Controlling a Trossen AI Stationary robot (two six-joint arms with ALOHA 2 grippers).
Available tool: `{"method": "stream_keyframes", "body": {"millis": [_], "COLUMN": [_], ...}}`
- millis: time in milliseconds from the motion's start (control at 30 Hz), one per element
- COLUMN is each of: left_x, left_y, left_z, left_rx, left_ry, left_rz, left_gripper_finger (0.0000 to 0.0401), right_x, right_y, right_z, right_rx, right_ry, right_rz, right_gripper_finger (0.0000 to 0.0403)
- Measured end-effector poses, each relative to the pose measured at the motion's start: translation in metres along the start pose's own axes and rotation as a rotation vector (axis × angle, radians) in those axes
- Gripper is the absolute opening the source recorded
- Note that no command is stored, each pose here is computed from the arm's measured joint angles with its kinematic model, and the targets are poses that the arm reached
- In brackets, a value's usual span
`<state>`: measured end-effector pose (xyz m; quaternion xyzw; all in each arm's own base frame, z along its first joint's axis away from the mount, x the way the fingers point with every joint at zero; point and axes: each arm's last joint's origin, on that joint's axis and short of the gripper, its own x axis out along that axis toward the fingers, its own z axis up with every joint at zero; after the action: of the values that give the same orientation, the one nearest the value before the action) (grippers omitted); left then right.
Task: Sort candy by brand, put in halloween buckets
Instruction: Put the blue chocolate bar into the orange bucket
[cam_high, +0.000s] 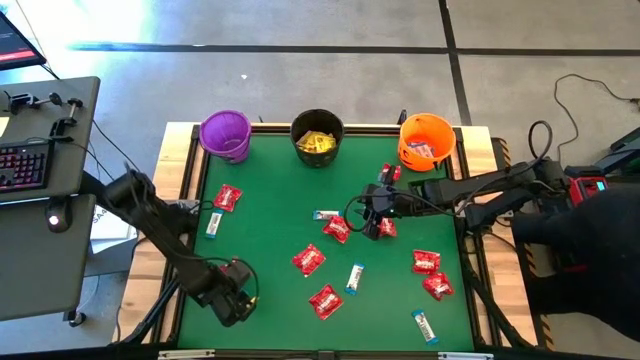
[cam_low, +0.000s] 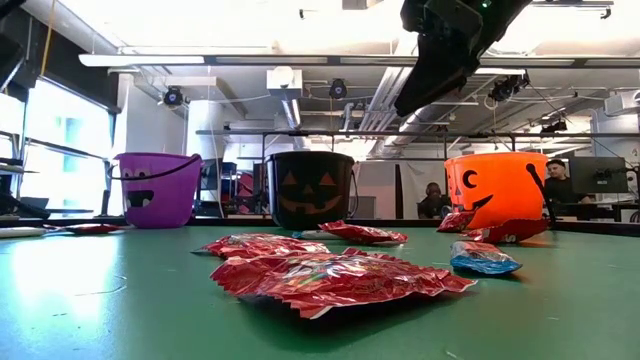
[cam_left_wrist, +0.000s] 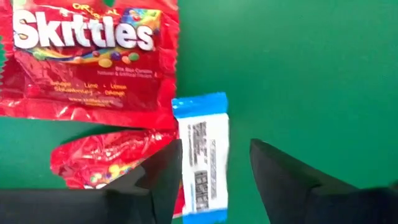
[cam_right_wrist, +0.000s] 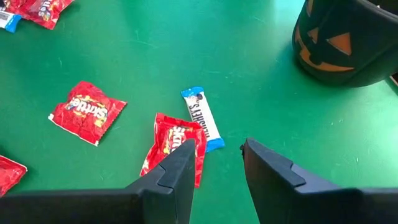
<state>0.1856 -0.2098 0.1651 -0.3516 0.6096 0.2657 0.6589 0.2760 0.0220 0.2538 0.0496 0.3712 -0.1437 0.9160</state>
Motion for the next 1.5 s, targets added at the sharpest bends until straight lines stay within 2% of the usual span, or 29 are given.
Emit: {"method": "stream_keyframes", "body": {"millis": [300, 467, 567, 767, 867, 1033, 1233, 1500], "left_x": [0.022, 0.023, 0.021, 0.020, 0.020, 0.016, -0.004, -0.040], "left_y": [0.000, -0.001, -0.003, -0.004, -0.005, -0.007, -0.005, 0.000], "left_z": [-0.002, 0.002, 0.008, 0.018, 0.021, 0.026, 0.030, 0.041], "left_rx": [-0.073, -0.092, -0.098, -0.051, -0.029, -0.016, 0.003, 0.013], "left_ry": [0.009, 0.013, 0.014, 0.041, 0.051, 0.059, 0.050, -0.055], "left_rz": [0.094, 0.098, 0.085, 0.075, 0.069, 0.040, -0.034, -0.177], "left_gripper_finger": [0.0186, 0.0180, 0.0157, 0.0081, 0.0072, 0.0066, 0.0047, 0.0005], "right_x": [0.000, 0.000, 0.000, 0.000, 0.000, 0.000, 0.000, 0.000], "right_y": [0.000, 0.000, 0.000, 0.000, 0.000, 0.000, 0.000, 0.000], "right_z": [0.000, 0.000, 0.000, 0.000, 0.000, 0.000, 0.000, 0.000], "right_rx": [0.003, 0.001, 0.001, 0.001, 0.001, 0.000, 0.000, 0.003], "right_ry": [0.000, -0.001, -0.001, -0.002, -0.001, -0.001, -0.001, -0.001], "right_rz": [0.000, 0.001, 0.001, 0.001, 0.001, 0.001, 0.001, 0.002], "right_gripper_finger": [0.0124, 0.0124, 0.0124, 0.0124, 0.0124, 0.0124, 0.0124, 0.0124]}}
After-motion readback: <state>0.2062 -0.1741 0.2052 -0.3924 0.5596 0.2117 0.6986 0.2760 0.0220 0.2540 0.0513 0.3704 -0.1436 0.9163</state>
